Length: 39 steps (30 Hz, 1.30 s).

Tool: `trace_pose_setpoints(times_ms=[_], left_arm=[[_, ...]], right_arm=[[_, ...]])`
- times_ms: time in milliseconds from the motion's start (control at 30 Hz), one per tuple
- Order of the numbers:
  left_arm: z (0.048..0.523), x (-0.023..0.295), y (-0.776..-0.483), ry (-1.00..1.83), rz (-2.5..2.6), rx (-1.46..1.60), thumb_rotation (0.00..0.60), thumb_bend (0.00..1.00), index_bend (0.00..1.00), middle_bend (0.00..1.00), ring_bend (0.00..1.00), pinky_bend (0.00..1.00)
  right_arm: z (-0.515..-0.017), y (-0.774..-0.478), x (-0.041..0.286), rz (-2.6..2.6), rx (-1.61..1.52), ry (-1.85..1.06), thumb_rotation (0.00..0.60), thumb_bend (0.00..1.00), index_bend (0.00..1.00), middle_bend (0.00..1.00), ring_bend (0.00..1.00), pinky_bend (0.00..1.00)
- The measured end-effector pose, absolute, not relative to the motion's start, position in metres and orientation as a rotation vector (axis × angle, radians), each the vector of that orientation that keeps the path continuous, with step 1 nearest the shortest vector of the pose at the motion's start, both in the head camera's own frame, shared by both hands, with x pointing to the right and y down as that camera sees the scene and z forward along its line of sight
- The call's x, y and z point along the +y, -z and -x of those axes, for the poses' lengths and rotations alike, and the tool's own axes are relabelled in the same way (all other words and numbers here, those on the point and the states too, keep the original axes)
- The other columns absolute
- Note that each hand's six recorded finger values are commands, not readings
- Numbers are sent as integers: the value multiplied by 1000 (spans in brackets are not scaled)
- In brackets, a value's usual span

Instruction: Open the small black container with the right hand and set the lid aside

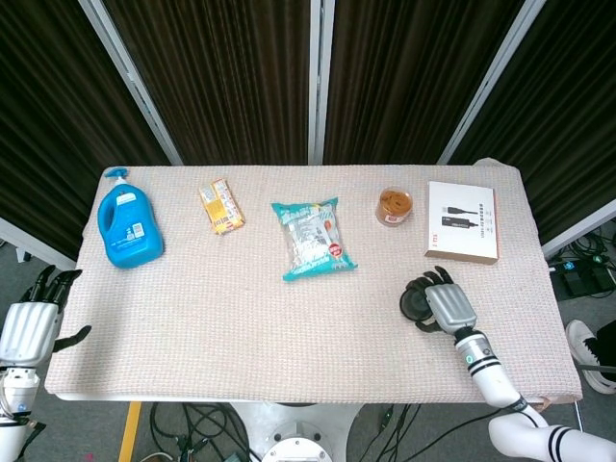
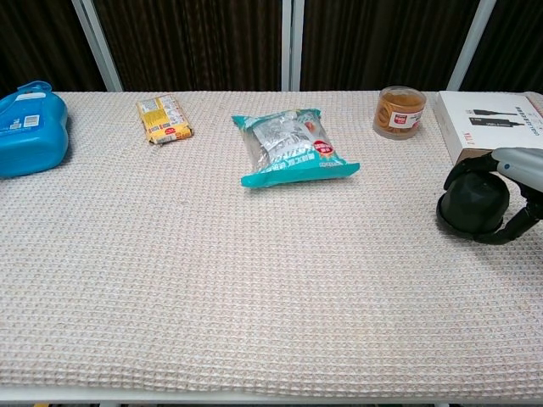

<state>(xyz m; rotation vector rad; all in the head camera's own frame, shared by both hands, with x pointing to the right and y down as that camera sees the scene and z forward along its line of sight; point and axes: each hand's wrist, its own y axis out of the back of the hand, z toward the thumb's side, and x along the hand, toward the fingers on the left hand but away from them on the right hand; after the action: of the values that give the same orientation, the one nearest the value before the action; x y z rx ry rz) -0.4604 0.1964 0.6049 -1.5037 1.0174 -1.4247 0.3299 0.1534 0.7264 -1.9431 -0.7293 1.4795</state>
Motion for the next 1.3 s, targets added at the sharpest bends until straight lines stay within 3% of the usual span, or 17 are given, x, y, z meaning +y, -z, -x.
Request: trace_pose_setpoints(times_ms=[200, 400, 900, 1300], left_arm=[[459, 198, -605, 1416, 1505, 1008, 600, 132, 136, 162, 81, 316], [460, 197, -604, 1413, 1502, 1022, 600, 133, 136, 162, 81, 315], [459, 197, -603, 1407, 1512, 1032, 600, 133, 136, 162, 81, 314], [458, 197, -605, 1392, 1524, 1033, 600, 132, 136, 162, 81, 314]], right_arm=[[-329, -731, 156, 1966, -698, -1501, 600, 12, 88, 335, 30, 0], [-329, -728, 156, 1976, -689, -1503, 600, 0, 7, 267, 0, 0], [-329, -715, 153, 1938, -706, -1481, 600, 0, 0, 270, 0, 0], [-329, -716, 154, 1912, -729, -1489, 600, 71, 7, 375, 0, 0]])
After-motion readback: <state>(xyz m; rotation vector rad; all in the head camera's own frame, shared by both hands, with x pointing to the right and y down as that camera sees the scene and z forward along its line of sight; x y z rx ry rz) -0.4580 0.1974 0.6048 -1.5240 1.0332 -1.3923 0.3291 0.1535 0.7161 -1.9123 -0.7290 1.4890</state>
